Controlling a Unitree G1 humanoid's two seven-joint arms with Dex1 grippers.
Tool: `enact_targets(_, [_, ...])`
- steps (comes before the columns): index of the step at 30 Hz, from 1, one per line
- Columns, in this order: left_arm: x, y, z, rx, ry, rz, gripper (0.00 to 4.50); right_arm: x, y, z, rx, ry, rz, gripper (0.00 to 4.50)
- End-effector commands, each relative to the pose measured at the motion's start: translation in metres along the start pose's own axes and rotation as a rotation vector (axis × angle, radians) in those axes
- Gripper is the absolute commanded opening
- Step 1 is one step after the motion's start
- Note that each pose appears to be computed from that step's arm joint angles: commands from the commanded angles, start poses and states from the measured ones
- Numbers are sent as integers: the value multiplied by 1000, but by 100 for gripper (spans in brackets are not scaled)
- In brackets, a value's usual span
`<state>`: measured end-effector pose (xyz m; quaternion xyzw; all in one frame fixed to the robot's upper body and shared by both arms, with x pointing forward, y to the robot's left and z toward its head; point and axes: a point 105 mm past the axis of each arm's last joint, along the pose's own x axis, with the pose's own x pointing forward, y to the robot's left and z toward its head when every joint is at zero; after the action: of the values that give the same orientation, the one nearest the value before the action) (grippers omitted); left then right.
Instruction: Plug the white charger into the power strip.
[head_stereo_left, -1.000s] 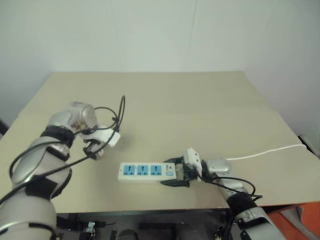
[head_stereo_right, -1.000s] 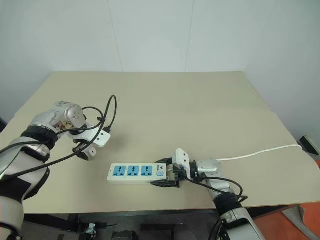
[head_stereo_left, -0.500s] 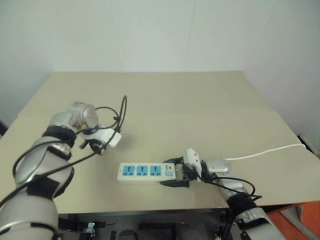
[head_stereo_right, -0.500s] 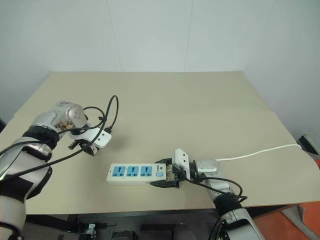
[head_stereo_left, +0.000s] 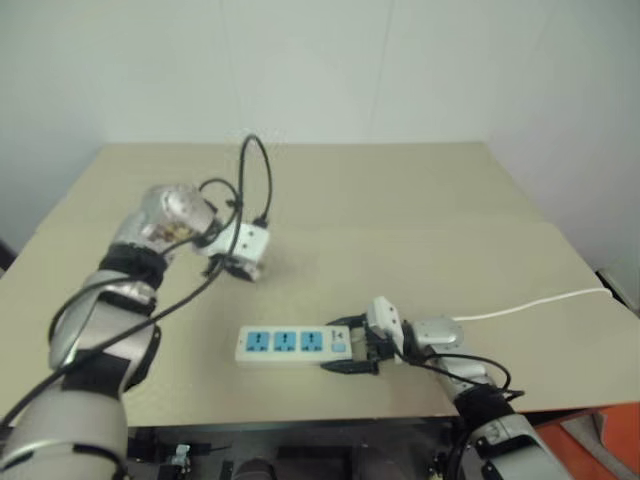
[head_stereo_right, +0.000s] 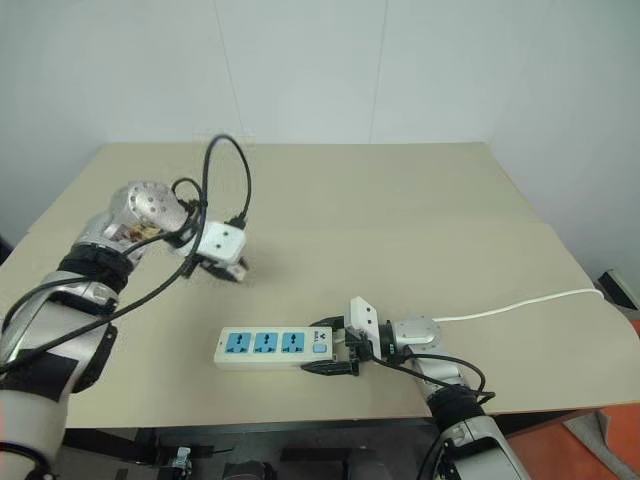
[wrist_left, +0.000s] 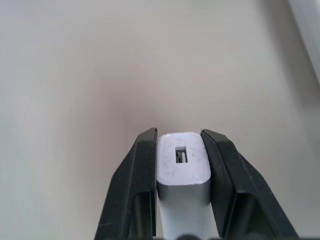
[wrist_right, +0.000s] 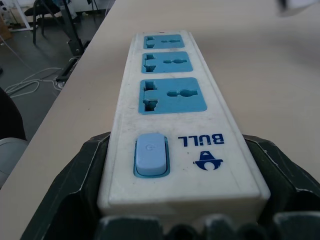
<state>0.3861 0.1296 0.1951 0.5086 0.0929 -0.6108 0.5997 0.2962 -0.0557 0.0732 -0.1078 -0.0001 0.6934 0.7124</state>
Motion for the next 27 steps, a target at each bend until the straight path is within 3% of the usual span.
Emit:
enact_targets(1, [-9, 24, 44, -78, -321, 182, 104, 5, 3, -3, 5, 1, 17, 341])
enact_targets(5, [-15, 27, 78, -242, -664, 280, 104, 7, 4, -4, 4, -1, 23, 341])
enact_targets(9, [-20, 13, 91, -403, -848, 255, 104, 9, 5, -5, 8, -3, 25, 341])
enact_targets(15, [-17, -32, 95, -501, -953, 72, 104, 10, 6, -6, 12, -1, 30, 341])
enact_targets(19, [-3, -53, 88, -534, -925, 68, 104, 10, 6, -7, 13, 2, 33, 341])
enact_targets(27, [2, -68, 84, -536, -936, 83, 104, 9, 6, -9, 14, 13, 40, 341])
